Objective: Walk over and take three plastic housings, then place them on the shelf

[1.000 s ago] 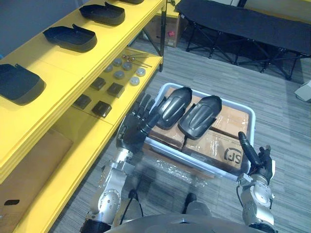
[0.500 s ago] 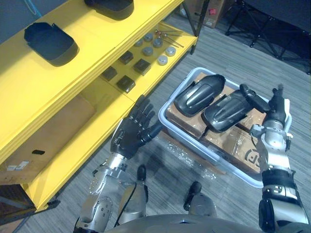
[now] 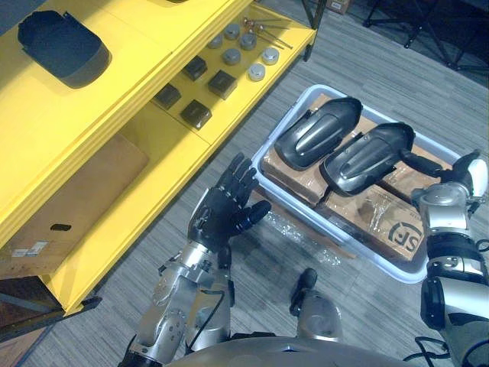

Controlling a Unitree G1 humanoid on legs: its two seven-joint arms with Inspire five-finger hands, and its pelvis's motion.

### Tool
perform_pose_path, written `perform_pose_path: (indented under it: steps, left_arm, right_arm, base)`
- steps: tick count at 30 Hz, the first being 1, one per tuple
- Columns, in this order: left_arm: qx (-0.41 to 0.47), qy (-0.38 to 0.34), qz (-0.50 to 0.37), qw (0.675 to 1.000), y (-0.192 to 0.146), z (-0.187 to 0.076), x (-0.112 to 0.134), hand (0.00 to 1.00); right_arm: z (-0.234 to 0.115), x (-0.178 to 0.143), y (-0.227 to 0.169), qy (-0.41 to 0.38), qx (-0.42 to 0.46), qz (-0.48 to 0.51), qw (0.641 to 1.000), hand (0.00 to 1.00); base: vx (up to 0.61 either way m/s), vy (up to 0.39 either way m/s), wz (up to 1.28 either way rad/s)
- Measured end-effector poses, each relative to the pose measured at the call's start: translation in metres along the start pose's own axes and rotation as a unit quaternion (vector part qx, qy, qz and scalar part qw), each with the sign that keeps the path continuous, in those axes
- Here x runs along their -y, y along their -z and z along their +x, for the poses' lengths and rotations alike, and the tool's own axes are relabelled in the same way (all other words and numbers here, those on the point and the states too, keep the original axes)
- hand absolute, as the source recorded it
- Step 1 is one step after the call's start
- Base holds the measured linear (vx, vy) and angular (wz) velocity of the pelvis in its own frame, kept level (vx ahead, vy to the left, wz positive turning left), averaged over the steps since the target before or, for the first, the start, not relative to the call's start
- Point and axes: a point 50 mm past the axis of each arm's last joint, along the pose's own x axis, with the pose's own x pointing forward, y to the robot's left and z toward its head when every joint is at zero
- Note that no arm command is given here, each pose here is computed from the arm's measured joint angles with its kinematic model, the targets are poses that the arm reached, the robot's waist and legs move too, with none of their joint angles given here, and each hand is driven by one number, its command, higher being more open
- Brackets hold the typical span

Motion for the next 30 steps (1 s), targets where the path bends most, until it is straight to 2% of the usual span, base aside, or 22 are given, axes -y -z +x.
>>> perform_pose_path:
  steps: [6, 17, 26, 27, 30]
  left_arm:
    - [0.009, 0.001, 0.005, 1.0, -0.004, 0.006, 0.0, 1.0]
    - [0.004, -0.028, 0.0, 1.0, 0.006, 0.013, -0.006, 1.0]
    - [0.011, -0.052, -0.015, 0.998, 0.016, 0.02, -0.006, 1.0]
    - [0.011, -0.053, -0.015, 0.998, 0.016, 0.02, -0.006, 1.0]
    - [0.017, -0.057, -0.026, 0.998, 0.015, 0.02, -0.007, 1.0]
  right_arm:
    - [0.003, 0.006, -0.007, 0.009, -0.008, 0.004, 1.0, 1.0]
    - [0.009, -0.004, -0.042, -0.05, -0.016, 0.046, 0.998, 1.0]
    - [0.012, -0.004, -0.05, -0.058, -0.008, 0.015, 0.998, 1.0]
    - [0.013, -0.004, -0.05, -0.062, -0.008, 0.013, 0.998, 0.0]
    - [0.012, -0.008, -0.048, -0.082, -0.007, -0.029, 0.996, 0.0]
  base:
    - [-0.01, -0.005, -0.04]
    - [-0.02, 0.0, -0.03]
    - [-0.06, 0.028, 0.0]
    - [-0.05, 0.023, 0.0]
    - [-0.07, 0.021, -0.03]
